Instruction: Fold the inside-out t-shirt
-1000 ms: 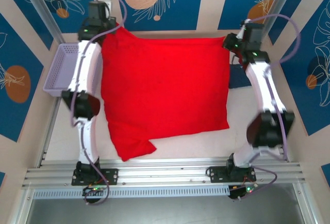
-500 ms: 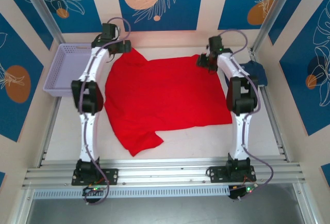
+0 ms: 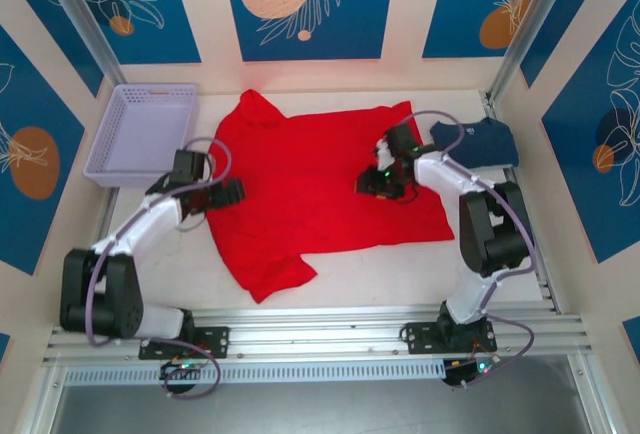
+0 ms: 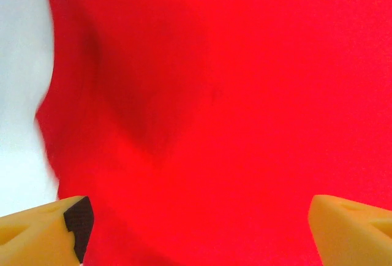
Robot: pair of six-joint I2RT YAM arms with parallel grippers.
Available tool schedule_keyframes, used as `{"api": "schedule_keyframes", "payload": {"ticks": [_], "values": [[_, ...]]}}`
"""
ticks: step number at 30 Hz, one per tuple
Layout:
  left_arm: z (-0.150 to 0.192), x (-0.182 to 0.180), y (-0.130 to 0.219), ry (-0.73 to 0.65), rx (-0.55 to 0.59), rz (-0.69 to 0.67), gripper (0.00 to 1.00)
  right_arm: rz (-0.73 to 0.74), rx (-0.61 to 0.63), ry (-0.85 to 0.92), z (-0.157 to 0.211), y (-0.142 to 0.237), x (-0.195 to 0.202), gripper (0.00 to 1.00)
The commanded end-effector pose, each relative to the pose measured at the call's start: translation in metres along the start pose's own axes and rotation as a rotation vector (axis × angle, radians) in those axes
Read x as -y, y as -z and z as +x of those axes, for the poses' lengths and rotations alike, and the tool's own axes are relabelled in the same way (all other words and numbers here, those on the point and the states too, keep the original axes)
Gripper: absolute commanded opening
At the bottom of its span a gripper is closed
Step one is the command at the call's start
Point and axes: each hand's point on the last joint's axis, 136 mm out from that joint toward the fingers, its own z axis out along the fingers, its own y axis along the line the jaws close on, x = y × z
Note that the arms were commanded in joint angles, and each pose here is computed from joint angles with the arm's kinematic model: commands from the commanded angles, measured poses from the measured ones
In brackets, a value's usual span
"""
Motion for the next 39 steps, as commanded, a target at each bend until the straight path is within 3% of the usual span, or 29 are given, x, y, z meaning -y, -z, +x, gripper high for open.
{"api": "schedule_keyframes", "payload": {"ticks": [1,4,8,13,18,21,25,27,34,39], "values": [[0.024,0.009,0.019,0.039,-0.002,0.058,0.90,-0.177,-0.101,0.242,0.069,0.005,-0.078,0.55],[0.042,0.016,0.021,0.027,-0.010,0.086,0.88,-0.255,-0.187,0.330,0.119,-0.009,-0.113,0.56],[0.041,0.027,0.009,-0.040,-0.032,0.089,0.89,-0.255,-0.285,0.417,0.166,-0.037,-0.132,0.56],[0.029,0.047,-0.015,-0.056,-0.028,0.137,0.89,-0.206,-0.327,0.428,0.184,-0.063,-0.127,0.56],[0.019,0.043,-0.044,-0.086,-0.042,0.080,0.89,-0.148,-0.352,0.426,0.188,-0.077,-0.114,0.53],[0.015,0.036,-0.059,-0.109,-0.047,0.033,0.89,-0.126,-0.349,0.427,0.187,-0.076,-0.110,0.42],[0.016,0.025,-0.075,-0.136,-0.065,-0.026,0.89,-0.152,-0.360,0.414,0.186,-0.074,-0.118,0.13],[0.017,0.023,-0.079,-0.142,-0.077,-0.038,0.89,-0.171,-0.358,0.402,0.183,-0.069,-0.124,0.03],[0.004,0.038,-0.045,-0.145,-0.005,0.016,0.91,-0.358,-0.316,0.306,0.167,-0.033,-0.154,0.00],[0.029,0.049,0.006,-0.129,0.052,0.075,0.92,-0.330,-0.304,0.292,0.165,-0.035,-0.150,0.00]]}}
